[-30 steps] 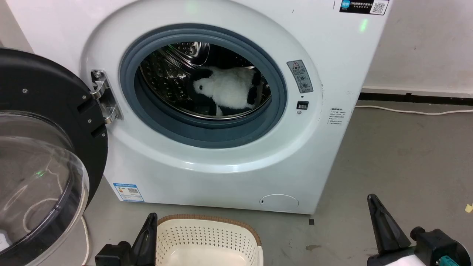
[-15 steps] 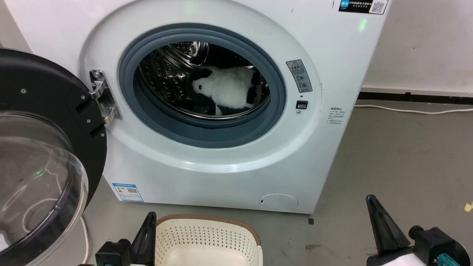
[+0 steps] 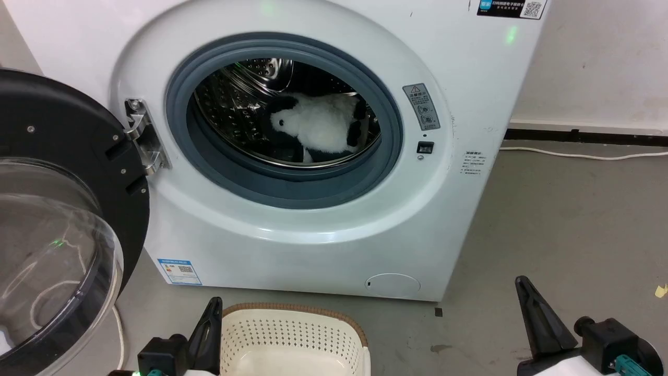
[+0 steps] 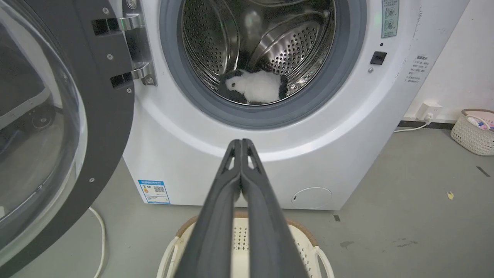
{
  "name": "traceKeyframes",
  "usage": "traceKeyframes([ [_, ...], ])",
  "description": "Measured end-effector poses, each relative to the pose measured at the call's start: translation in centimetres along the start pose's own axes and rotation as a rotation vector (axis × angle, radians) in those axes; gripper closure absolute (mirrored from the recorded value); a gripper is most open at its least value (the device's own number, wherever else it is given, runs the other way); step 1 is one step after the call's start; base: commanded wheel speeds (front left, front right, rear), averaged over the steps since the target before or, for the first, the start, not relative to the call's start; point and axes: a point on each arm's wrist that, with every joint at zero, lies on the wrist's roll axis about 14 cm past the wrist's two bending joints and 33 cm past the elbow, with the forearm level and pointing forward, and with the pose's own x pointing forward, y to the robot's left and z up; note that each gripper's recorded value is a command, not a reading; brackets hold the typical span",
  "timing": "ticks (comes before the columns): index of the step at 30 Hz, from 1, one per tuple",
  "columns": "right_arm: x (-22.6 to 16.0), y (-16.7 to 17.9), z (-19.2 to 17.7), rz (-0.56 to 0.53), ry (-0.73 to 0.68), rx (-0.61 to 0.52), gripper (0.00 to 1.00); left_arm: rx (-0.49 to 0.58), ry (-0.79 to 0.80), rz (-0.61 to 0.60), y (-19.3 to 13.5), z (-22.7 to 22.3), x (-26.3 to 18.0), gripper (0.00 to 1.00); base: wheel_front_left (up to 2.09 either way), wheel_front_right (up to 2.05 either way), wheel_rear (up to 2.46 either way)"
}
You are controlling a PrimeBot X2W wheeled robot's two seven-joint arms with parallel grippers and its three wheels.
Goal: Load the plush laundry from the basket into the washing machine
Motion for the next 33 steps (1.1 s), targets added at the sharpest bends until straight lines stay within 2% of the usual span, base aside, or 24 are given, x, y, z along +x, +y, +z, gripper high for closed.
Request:
traceKeyframes([
  [33, 0.51, -0.02, -0.03, 0.003, 0.042, -0.027, 1.0, 0.044, 0.009, 0.014, 0.18, 1.0, 0.94, 1.0, 0.0, 0.0, 0.0],
])
